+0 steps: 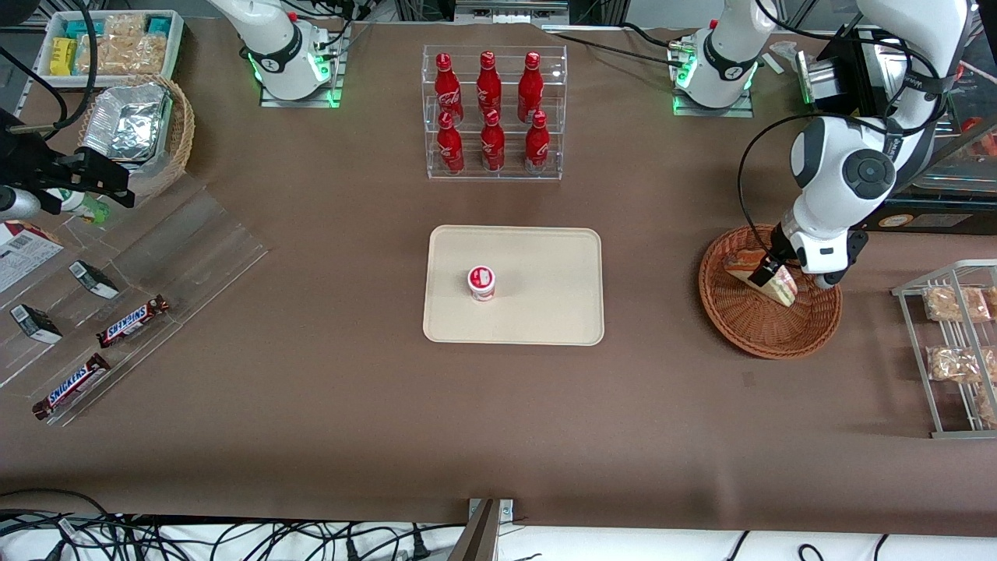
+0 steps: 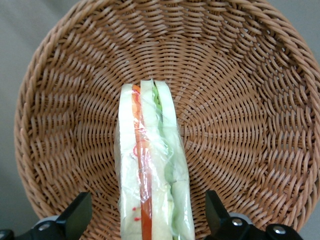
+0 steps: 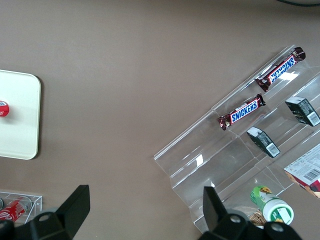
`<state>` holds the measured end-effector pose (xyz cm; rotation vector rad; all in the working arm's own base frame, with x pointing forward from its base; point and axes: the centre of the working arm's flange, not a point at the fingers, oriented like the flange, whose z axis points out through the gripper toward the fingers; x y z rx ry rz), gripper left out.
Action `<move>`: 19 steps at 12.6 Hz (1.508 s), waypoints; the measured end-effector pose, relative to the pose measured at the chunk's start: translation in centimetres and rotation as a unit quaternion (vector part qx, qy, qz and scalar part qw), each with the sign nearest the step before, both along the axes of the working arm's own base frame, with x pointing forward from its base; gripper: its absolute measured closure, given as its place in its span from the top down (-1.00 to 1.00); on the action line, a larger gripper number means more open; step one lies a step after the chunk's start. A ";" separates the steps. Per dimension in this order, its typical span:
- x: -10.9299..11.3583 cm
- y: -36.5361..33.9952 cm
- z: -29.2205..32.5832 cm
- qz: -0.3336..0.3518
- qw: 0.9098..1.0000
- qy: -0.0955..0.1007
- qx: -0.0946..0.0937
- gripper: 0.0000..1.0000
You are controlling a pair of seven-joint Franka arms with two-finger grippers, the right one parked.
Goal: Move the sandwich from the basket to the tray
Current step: 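Lower the open left gripper around the sandwich and close it, then lift the sandwich out of the basket with the left gripper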
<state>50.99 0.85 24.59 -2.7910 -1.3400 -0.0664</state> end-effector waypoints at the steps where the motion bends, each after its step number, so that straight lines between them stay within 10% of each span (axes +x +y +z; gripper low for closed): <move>1: 0.0 0.0 -0.4 0.000 1.000 0.000 0.000 0.99; 3: 0.0 0.0 -0.8 0.001 1.000 0.002 -0.001 0.88; 8: 0.2 -0.1 -0.9 0.017 1.000 -0.006 -0.002 -0.20; 12: 1.2 0.0 0.5 0.013 1.000 -0.011 0.000 -0.38; 19: 6.9 0.8 15.7 -0.067 0.996 0.049 0.016 -0.63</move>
